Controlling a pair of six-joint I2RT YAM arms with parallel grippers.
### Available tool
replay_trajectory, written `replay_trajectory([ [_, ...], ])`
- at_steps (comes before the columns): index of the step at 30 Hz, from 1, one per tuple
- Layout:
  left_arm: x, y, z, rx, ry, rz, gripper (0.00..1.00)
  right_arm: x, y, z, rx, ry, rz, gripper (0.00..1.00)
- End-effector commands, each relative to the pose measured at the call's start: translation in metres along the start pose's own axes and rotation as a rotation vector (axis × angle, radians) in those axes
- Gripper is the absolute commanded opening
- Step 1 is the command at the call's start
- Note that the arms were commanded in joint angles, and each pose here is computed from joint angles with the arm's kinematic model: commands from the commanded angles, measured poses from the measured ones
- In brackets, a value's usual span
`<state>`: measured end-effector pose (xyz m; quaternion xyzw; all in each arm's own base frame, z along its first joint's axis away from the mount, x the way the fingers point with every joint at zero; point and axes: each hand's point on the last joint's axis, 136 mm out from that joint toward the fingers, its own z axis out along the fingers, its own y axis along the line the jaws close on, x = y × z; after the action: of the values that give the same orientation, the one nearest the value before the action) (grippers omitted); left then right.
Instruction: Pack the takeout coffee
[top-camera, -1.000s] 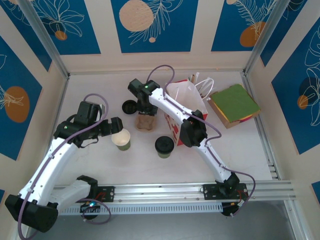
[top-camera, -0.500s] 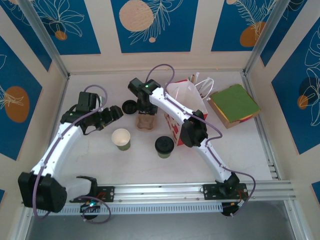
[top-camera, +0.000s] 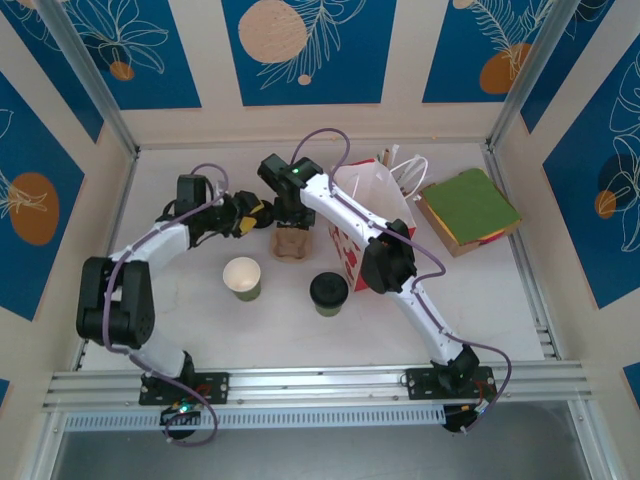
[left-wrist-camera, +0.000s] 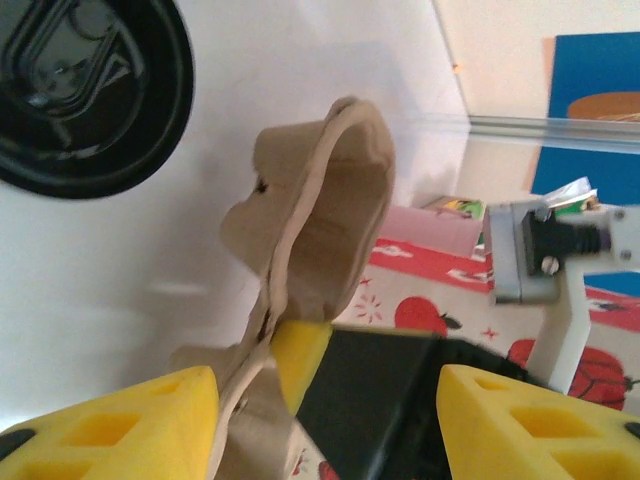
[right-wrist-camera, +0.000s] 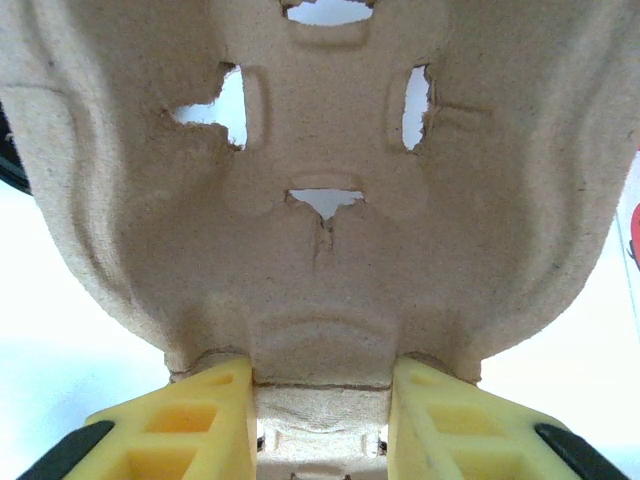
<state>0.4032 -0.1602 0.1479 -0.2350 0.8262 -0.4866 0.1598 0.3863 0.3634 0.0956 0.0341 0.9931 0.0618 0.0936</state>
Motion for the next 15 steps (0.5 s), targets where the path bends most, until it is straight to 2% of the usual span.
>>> replay_trajectory([
  [1,-0.021,-0.029,0.008,0.131,-0.014,0.030,0.59,0.000,0.005,-0.022,-0.054,0.000,-0.005,0.33],
  [6,-0.027,-0.024,0.025,0.154,0.009,0.009,0.58,0.002,0.006,-0.020,-0.056,0.010,-0.005,0.32],
  [15,-0.019,-0.013,0.039,0.165,0.066,0.009,0.59,0.002,0.006,-0.015,-0.061,0.021,-0.002,0.32],
])
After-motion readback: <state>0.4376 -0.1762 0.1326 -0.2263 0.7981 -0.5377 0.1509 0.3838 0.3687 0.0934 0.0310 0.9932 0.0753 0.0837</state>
